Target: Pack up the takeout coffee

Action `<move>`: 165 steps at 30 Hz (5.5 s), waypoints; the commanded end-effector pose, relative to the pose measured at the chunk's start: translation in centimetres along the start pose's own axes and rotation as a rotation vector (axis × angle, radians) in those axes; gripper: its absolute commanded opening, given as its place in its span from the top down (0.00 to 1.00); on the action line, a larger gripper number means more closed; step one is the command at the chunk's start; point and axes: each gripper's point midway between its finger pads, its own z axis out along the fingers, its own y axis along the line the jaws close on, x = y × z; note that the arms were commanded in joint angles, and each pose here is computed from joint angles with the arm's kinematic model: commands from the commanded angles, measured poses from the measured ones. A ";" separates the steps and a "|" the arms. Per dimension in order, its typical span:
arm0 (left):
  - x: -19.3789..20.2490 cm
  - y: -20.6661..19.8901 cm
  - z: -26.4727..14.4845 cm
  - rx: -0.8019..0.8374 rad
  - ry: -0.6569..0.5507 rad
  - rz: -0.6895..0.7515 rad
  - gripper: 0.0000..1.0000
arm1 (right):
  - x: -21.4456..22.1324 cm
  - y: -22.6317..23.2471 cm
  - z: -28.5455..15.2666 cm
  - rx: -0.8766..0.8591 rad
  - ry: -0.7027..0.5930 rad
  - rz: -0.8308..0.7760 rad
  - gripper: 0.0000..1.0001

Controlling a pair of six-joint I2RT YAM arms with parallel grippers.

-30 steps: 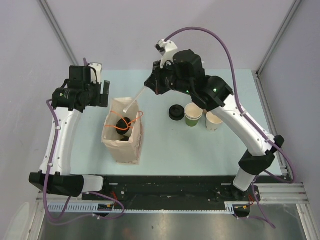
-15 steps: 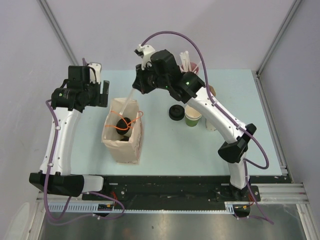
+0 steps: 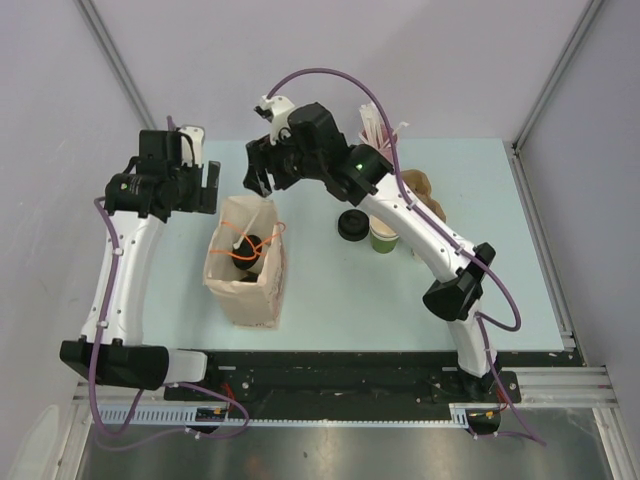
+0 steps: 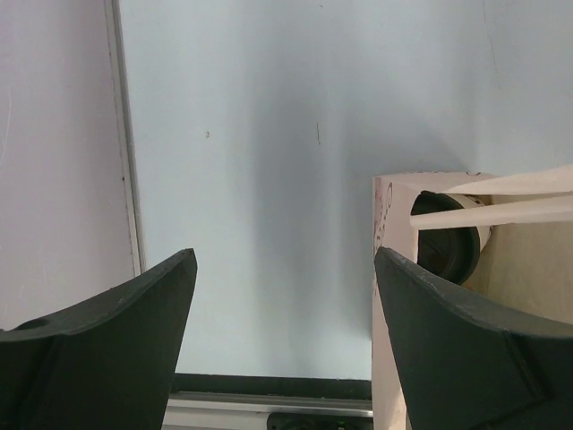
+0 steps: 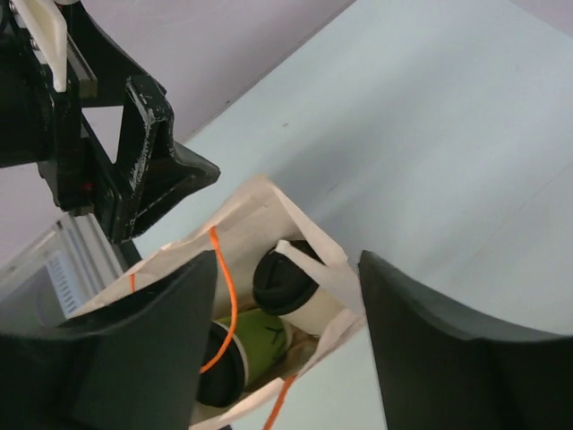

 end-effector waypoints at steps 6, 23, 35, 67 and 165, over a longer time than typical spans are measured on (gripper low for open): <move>-1.5 0.1 -0.1 0.014 -0.047 0.008 0.14 | -11.1 -5.2 -6.7 0.140 -0.358 0.157 0.26; -0.1 0.2 -0.8 0.008 -0.042 0.019 0.14 | 0.7 -36.3 -12.0 1.031 -0.226 0.389 0.25; -0.1 0.6 -0.9 -0.013 -0.043 0.025 0.14 | 6.1 -40.9 -8.5 1.054 -0.068 0.411 0.48; -0.1 0.9 -0.2 -0.020 -0.026 0.028 0.14 | -2.7 -38.7 -11.8 0.992 -0.245 0.209 1.00; 4.3 1.1 2.1 0.038 -0.139 -0.175 0.00 | 13.1 -25.8 -38.5 1.178 -0.316 0.430 0.00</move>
